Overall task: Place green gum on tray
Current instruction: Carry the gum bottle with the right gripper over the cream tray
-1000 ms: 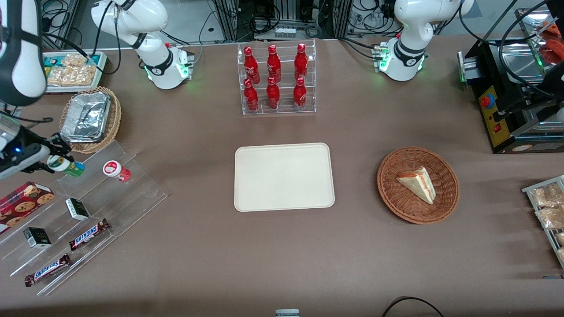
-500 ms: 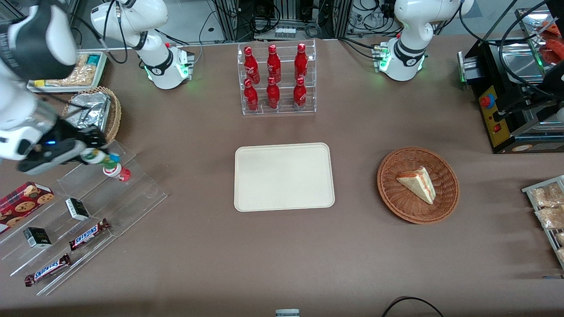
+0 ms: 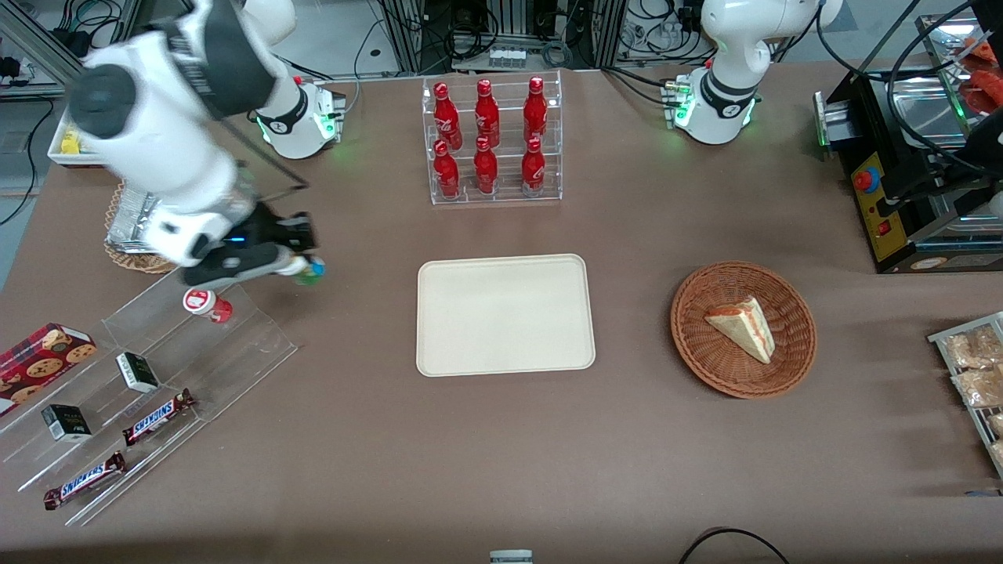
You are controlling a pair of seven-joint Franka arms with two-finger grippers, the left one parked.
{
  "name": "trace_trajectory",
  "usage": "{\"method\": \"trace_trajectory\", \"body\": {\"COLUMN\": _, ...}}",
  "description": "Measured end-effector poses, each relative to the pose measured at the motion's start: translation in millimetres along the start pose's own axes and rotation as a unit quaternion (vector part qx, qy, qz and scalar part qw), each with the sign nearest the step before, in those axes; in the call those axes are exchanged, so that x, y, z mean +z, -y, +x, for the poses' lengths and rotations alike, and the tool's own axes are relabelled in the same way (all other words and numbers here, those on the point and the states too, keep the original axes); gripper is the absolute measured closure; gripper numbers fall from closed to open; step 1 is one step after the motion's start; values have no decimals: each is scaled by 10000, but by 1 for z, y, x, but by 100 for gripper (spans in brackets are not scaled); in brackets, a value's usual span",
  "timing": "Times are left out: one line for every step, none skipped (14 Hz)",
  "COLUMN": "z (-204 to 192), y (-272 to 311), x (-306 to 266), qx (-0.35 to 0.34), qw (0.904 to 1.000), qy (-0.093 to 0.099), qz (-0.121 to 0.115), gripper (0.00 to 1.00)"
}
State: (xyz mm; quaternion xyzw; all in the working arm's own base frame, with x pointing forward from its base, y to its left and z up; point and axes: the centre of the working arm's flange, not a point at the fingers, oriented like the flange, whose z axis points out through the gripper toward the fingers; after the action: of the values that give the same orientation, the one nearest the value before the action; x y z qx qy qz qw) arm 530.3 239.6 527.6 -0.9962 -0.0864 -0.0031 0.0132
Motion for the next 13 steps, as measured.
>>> {"method": "trace_trajectory", "body": {"z": 5, "y": 30, "x": 12, "qx": 169, "qw": 9998, "qy": 34, "qz": -69, "gripper": 41}}
{"method": "trace_trajectory", "body": {"z": 10, "y": 58, "x": 26, "qx": 337, "qw": 9993, "qy": 40, "qz": -139, "gripper": 41}}
{"method": "trace_trajectory", "body": {"z": 16, "y": 88, "x": 42, "qx": 507, "qw": 9985, "qy": 18, "qz": -208, "gripper": 41}}
{"method": "trace_trajectory", "body": {"z": 22, "y": 115, "x": 59, "qx": 661, "qw": 9975, "qy": -31, "qz": -262, "gripper": 41}}
{"method": "trace_trajectory", "body": {"z": 28, "y": 139, "x": 76, "qx": 796, "qw": 9963, "qy": -112, "qz": -291, "gripper": 41}}
{"method": "trace_trajectory", "body": {"z": 33, "y": 158, "x": 93, "qx": 901, "qw": 9953, "qy": -198, "qz": -306, "gripper": 41}}
{"method": "trace_trajectory", "body": {"z": 37, "y": 174, "x": 111, "qx": 962, "qw": 9945, "qy": -275, "qz": -315, "gripper": 41}}
{"method": "trace_trajectory", "body": {"z": 40, "y": 187, "x": 129, "qx": 997, "qw": 9939, "qy": -339, "qz": -320, "gripper": 41}}
{"method": "trace_trajectory", "body": {"z": 40, "y": 198, "x": 146, "qx": 1003, "qw": 9937, "qy": -382, "qz": -331, "gripper": 41}}
{"method": "trace_trajectory", "body": {"z": 39, "y": 209, "x": 163, "qx": 1015, "qw": 9934, "qy": -416, "qz": -341, "gripper": 41}}
{"method": "trace_trajectory", "body": {"z": 37, "y": 219, "x": 179, "qx": 1051, "qw": 9928, "qy": -449, "qz": -346, "gripper": 41}}
{"method": "trace_trajectory", "body": {"z": 34, "y": 230, "x": 193, "qx": 1093, "qw": 9922, "qy": -495, "qz": -338, "gripper": 41}}
{"method": "trace_trajectory", "body": {"z": 31, "y": 240, "x": 207, "qx": 1137, "qw": 9916, "qy": -527, "qz": -333, "gripper": 41}}
